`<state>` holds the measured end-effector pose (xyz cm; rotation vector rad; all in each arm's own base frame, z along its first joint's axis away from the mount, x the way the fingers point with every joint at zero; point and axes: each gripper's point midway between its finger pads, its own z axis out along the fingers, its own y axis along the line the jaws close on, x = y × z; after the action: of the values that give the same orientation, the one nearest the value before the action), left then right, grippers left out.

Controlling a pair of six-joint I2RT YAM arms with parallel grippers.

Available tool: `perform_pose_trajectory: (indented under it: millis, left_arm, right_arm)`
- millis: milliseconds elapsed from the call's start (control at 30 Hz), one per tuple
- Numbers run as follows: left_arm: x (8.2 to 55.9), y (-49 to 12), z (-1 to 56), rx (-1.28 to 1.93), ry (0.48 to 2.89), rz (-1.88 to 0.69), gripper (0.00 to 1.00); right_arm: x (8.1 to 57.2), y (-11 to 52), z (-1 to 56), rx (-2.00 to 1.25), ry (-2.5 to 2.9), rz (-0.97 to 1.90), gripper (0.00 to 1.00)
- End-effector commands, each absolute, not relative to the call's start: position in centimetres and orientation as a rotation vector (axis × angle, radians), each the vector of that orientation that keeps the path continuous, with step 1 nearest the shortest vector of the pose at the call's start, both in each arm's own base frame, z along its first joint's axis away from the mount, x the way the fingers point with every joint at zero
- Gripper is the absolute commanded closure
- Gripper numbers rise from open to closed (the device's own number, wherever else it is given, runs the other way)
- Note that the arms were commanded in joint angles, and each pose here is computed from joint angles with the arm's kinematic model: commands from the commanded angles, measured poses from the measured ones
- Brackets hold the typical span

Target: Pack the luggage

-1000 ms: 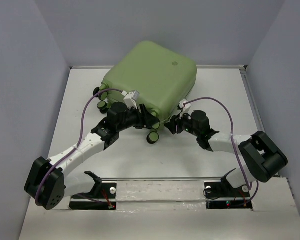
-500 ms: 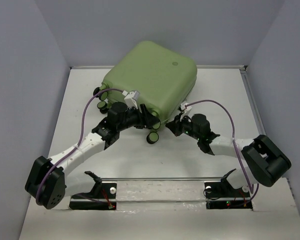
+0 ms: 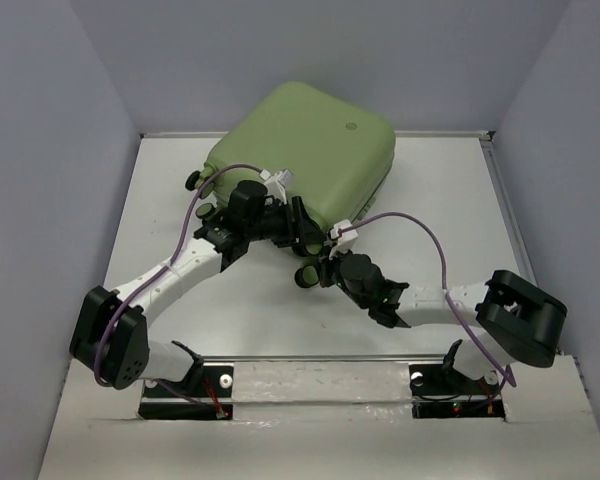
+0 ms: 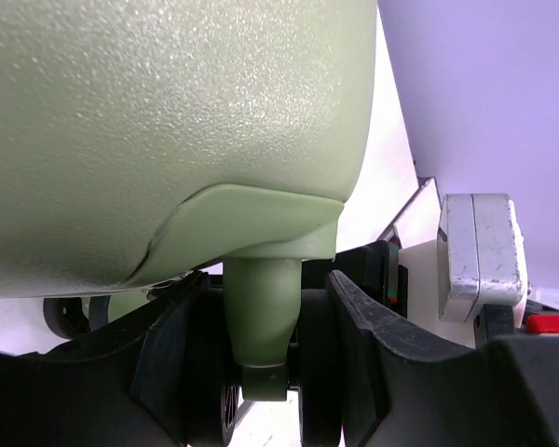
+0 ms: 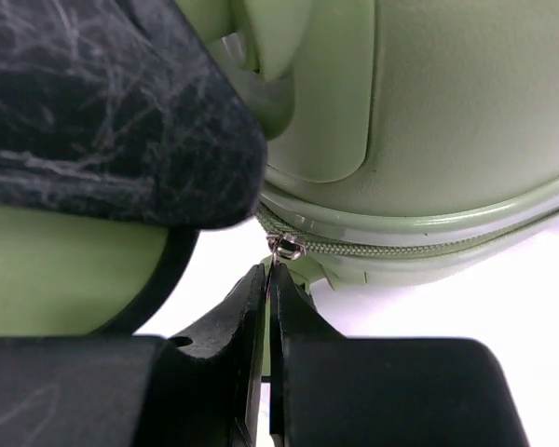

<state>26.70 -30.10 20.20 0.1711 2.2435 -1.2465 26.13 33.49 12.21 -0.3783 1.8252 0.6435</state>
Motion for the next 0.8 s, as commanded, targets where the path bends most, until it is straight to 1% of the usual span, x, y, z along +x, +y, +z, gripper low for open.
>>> perform_pose_trajectory:
  millis: [0,67,100,133,167,200,233,267,300,333,367,400,433,467,500,533,567,600,633,667,700,767]
  left_arm:
    - [26.4,-33.5,35.2,0.338,1.698,-1.484,0.94]
    - [25.7,-34.3,36.1,0.35,1.659,-1.56,0.94]
    - [25.4,-35.2,36.2,0.34,1.663,-1.598,0.94]
    - [24.0,-37.0,36.6,0.381,1.656,-1.632,0.94]
    - [23.7,-38.1,38.3,0.397,1.617,-1.639,0.94]
    - [23.8,-39.6,37.3,0.416,1.648,-1.646,0.94]
    - [22.8,-40.8,38.0,0.452,1.64,-1.672,0.94]
    - [23.0,-41.5,37.2,0.457,1.668,-1.668,0.91]
    - [23.0,-41.6,37.1,0.475,1.67,-1.647,0.68]
    - [23.3,-41.3,36.2,0.469,1.718,-1.599,0.53]
    - [23.2,-40.6,36.3,0.475,1.721,-1.549,0.38]
    - [23.6,-40.1,35.7,0.518,1.719,-1.462,0.16]
    - [23.5,-39.5,35.3,0.537,1.728,-1.414,0.06]
    - [23.8,-38.5,33.7,0.532,1.801,-1.324,0.01]
    - [23.6,-37.3,34.1,0.544,1.794,-1.265,0.01]
    - [24.0,-35.7,33.0,0.587,1.835,-1.139,0.01]
    - [24.0,-34.8,32.7,0.603,1.856,-1.076,0.01]
    - [24.5,-32.2,32.5,0.577,1.881,-0.947,0.01]
    - [24.6,-30.7,32.4,0.557,1.891,-0.892,0.01]
    - [24.2,-28.8,33.6,0.521,1.862,-0.859,0.01]
    - [25.3,-26.4,33.4,0.449,1.877,-0.793,0.01]
    - [26.3,-21.8,30.8,0.323,1.948,-0.647,0.01]
  right_arm:
    - [18.6,39.2,19.7,-0.516,1.599,1.066,0.93]
    - [19.1,38.9,20.8,-0.45,1.55,1.084,0.93]
    - [19.3,39.4,20.4,-0.437,1.54,1.091,0.93]
    - [19.6,39.8,20.8,-0.409,1.52,1.112,0.93]
    - [20.1,40.4,23.1,-0.355,1.438,1.157,0.93]
    - [20.3,40.6,23.2,-0.332,1.417,1.169,0.93]
    - [20.8,40.4,23.8,-0.256,1.378,1.197,0.93]
    - [20.6,39.4,22.4,-0.236,1.398,1.191,0.93]
    - [20.5,38.5,21.8,-0.204,1.402,1.194,0.93]
    - [20.6,36.9,22.2,-0.148,1.384,1.188,0.93]
    - [20.5,35.6,21.2,-0.126,1.409,1.162,0.93]
    - [19.9,33.0,17.8,-0.104,1.495,1.118,0.93]
    - [19.6,31.5,16.9,-0.082,1.519,1.098,0.93]
    - [19.4,29.7,16.9,-0.048,1.529,1.076,0.93]
    - [18.8,28.0,14.6,-0.024,1.601,1.056,0.93]
    - [18.4,26.9,14.2,-0.013,1.639,1.04,0.93]
    - [18.0,26.4,13.7,-0.01,1.668,1.039,0.93]
    - [17.8,26.0,13.2,0.007,1.704,1.038,0.93]
    - [17.5,25.2,11.2,-0.018,1.781,0.973,0.93]
    - [17.3,24.8,12.9,0.008,1.738,1.015,0.93]
    - [17.2,24.5,13.1,0.0,1.736,1.008,0.93]
    - [17.0,24.1,13.2,-0.033,1.755,0.981,0.93]
